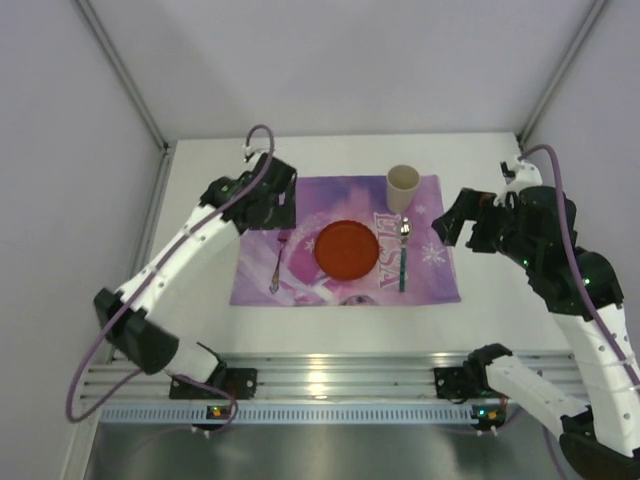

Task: Set the dinner table for one person

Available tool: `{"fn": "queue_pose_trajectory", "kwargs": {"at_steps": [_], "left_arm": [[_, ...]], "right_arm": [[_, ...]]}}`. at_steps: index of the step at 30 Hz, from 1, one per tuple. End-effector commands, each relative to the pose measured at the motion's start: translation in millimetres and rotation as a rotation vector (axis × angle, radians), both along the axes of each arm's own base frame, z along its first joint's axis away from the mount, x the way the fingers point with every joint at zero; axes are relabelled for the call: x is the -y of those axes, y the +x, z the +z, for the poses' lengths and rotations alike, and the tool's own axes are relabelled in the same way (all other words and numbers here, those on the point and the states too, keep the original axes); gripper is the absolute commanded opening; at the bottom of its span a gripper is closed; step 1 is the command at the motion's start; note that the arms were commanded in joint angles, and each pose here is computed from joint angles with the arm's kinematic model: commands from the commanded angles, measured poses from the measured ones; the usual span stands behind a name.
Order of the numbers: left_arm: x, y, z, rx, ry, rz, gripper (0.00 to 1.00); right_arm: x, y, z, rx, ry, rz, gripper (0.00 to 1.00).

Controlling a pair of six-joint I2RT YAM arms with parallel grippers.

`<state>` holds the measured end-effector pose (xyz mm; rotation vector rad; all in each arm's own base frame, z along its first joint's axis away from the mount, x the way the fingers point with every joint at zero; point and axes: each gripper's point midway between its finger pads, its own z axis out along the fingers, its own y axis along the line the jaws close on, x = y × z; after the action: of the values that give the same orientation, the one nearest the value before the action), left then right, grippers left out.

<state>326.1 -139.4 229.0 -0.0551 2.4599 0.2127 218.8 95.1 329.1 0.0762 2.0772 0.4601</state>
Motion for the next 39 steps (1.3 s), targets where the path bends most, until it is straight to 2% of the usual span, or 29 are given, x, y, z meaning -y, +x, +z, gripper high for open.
{"fn": "queue_pose_trajectory", "kwargs": {"at_steps": [1,3,4,5,9,16,39], "left_arm": [[9,-30,11,0.134,-0.226,-0.052,0.98],[-12,-53,27,0.224,-0.291,-0.003,0.98],[-21,-64,14,0.216,-0.291,0.027,0.98],[-32,-76,24,0.265,-0.314,0.041,0.98],[-59,-98,14,0.274,-0.278,0.099,0.98],[-76,-107,-3,0.231,-0.179,0.121,0.98],[-88,-110,6,0.273,-0.163,0.167,0.98]], "right_arm": [[-4,4,-9,-0.008,-0.006,0.027,1.00],[6,-2,-31,-0.052,-0.026,-0.026,1.00],[8,-9,-44,-0.050,-0.018,-0.029,1.00],[11,-17,-54,-0.037,-0.010,-0.034,1.00],[15,-26,-69,-0.019,0.012,-0.050,1.00],[20,-33,-76,-0.015,-0.004,-0.054,1.00],[20,-29,-57,-0.011,-0.028,-0.040,1.00]]}}
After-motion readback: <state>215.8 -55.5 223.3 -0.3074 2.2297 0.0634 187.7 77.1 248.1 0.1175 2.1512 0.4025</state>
